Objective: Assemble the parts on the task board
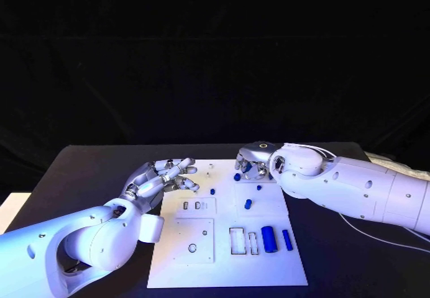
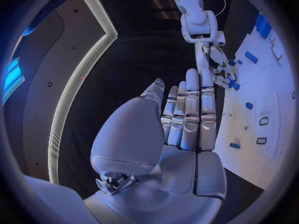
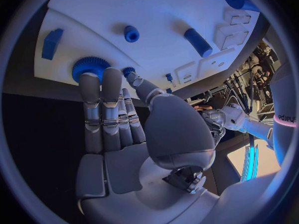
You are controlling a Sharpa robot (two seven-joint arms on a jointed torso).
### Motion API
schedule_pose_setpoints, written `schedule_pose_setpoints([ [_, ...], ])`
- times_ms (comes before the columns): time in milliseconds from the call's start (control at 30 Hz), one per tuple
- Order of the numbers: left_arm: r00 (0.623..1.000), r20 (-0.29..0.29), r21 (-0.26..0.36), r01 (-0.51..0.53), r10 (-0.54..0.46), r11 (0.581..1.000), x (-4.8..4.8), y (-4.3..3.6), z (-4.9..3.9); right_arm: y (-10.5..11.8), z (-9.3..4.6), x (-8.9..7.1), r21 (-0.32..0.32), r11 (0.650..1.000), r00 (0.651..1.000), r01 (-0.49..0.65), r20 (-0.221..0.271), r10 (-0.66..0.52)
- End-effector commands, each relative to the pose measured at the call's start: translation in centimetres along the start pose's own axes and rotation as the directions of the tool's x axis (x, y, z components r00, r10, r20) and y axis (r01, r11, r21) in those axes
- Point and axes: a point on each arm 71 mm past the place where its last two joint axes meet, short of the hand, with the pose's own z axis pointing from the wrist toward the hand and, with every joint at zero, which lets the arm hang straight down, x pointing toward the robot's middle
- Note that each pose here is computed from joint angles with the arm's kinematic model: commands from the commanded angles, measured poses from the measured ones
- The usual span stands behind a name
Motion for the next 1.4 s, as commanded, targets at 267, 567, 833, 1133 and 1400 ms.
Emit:
schedule_pose_setpoints([
  [267,1.000,-0.018,-0.006,0.013,-0.013,1.000,0.15,-0.09,0.03,0.6,0.3,0.2,-0.012,0.999,0.998,0.044,-0.036,-0.044],
  [567,1.000,-0.017,-0.010,0.012,-0.012,1.000,0.08,-0.07,0.05,0.8,0.6,0.3,-0.022,0.999,0.998,0.039,-0.045,-0.040],
  [833,1.000,-0.018,-0.015,0.012,-0.012,1.000,0.08,-0.06,0.05,0.8,0.8,0.6,-0.020,0.999,0.997,0.040,-0.071,-0.041],
  [1133,1.000,-0.018,-0.020,0.012,-0.012,1.000,0.08,-0.04,0.04,0.9,0.9,0.7,-0.018,0.999,0.997,0.049,-0.066,-0.051],
  [1400,1.000,-0.018,-0.024,0.012,-0.012,1.000,0.07,-0.02,0.04,1.2,0.5,-0.7,-0.032,0.999,0.992,0.001,0.126,0.003],
])
